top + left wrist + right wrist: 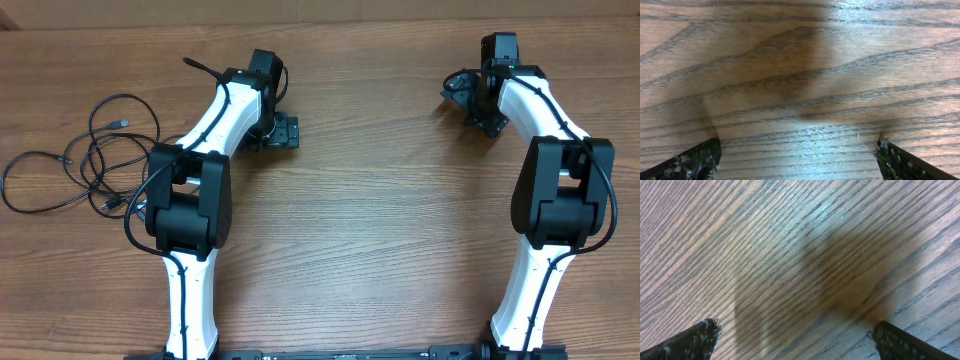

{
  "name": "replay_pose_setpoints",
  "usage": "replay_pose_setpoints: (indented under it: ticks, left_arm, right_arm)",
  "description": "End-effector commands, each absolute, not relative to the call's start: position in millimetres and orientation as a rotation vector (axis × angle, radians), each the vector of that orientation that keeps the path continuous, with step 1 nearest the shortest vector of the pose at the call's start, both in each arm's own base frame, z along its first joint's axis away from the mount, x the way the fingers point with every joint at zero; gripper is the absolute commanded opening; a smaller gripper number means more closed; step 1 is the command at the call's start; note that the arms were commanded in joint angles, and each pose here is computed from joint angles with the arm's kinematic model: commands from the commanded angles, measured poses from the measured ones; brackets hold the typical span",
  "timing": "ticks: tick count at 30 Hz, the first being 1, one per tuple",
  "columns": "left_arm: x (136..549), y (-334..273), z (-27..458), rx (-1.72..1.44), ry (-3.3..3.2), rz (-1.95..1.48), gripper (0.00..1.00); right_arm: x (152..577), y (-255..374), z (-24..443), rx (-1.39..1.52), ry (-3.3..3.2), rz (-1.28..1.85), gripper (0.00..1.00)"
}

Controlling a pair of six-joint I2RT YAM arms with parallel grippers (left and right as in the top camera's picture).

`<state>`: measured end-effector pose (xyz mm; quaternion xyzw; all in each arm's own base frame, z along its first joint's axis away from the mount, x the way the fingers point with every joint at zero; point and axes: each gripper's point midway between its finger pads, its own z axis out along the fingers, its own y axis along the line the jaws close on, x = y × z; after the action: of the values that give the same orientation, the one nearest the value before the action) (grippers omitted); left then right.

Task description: Untangle cables

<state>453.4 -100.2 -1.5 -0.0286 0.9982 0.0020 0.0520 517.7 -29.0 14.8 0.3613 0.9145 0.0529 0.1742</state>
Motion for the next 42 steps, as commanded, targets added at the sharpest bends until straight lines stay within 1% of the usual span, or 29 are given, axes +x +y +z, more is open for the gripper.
replay_pose_setpoints:
  ticks: [1, 17, 22, 25, 27, 33, 38, 42]
  left_arm:
    - [429, -98, -59, -0.088, 3.178, -0.029, 1.00]
    - [432, -98, -59, -0.095, 3.168, -0.045, 1.00]
    - [439, -102, -42, -0.083, 3.126, -0.060, 1.00]
    - [449, -109, -6, -0.062, 3.044, -0.090, 1.00]
    - [458, -116, 44, -0.044, 2.936, -0.128, 1.00]
    - [462, -117, 142, -0.035, 2.725, -0.194, 1.00]
    - [456, -116, 194, -0.031, 2.612, -0.226, 1.00]
    - [450, -114, 223, -0.029, 2.547, -0.242, 1.00]
  right_arm:
    - [510, -30, -4, 1.050, 2.630, 0.139, 1.00]
    - [510, -30, -4, 1.050, 2.630, 0.139, 1.00]
    - [510, -30, -4, 1.050, 2.630, 0.139, 1.00]
    - [510, -30, -4, 1.050, 2.630, 0.139, 1.00]
    - [510, -30, -4, 1.050, 2.630, 0.139, 1.00]
    - [510, -30, -4, 1.050, 2.630, 0.139, 1.00]
    - [510, -30, -4, 1.050, 2.630, 0.139, 1.00]
    - [510, -30, -4, 1.050, 2.630, 0.139, 1.00]
